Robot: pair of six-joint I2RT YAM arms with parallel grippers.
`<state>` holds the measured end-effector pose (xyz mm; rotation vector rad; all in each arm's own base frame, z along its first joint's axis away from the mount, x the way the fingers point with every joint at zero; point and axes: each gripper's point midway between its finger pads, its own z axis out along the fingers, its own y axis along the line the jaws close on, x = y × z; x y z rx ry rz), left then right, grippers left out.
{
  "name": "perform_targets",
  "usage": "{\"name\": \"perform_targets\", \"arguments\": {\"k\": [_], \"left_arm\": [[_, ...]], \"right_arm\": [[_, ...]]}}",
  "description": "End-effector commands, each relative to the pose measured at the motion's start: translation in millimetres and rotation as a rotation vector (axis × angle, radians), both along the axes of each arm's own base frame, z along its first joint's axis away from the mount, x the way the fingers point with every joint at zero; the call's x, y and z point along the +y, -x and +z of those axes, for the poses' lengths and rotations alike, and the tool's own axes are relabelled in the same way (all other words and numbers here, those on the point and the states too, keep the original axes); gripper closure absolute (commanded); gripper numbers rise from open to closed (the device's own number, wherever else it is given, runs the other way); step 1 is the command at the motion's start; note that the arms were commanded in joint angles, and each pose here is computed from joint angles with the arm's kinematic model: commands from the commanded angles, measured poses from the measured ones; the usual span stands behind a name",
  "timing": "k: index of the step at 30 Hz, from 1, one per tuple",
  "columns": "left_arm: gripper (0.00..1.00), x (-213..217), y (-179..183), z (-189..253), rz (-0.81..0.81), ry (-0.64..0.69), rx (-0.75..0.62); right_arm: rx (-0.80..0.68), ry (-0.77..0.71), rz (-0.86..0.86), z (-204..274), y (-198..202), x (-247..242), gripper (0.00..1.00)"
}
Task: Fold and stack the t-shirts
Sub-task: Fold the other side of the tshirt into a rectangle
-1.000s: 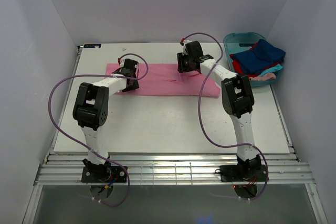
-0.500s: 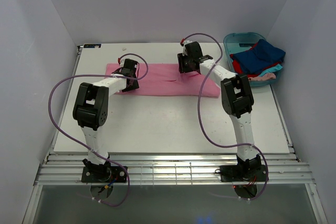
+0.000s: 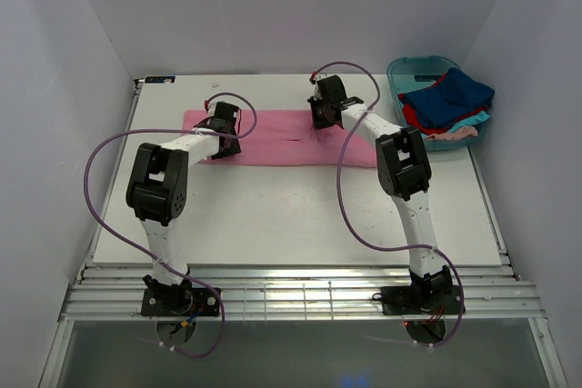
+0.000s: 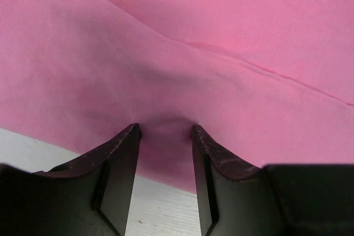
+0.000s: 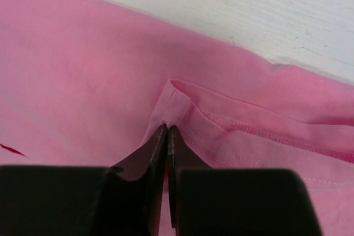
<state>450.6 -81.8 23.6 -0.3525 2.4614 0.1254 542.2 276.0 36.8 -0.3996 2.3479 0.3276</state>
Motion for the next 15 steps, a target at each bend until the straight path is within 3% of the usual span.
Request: {"name": "perform_targets", "arguments": {"k": [1, 5, 10, 15], "left_arm": [[0.48, 8.7, 27.5, -20.7, -0.008, -0.043, 0.112], [0.48, 6.8, 27.1, -22.2, -0.010, -0.037, 0.116], [0.48, 7.2, 26.7, -21.0, -0.006, -0.034, 0.112], [0.48, 6.9, 28.9, -21.8, -0.007, -0.031, 0.118]], "right_arm": [[-0.087, -0.031, 0.002, 28.5, -15.5, 9.9, 0.92], [-0.115, -0.042, 0.024, 37.9, -20.4, 15.5, 0.87], [-0.087, -0.036, 0.061, 25.0, -16.2, 19.5, 0.72], [-0.071, -0.161, 0.158, 27.5, -2.0, 42.1, 0.69]]}}
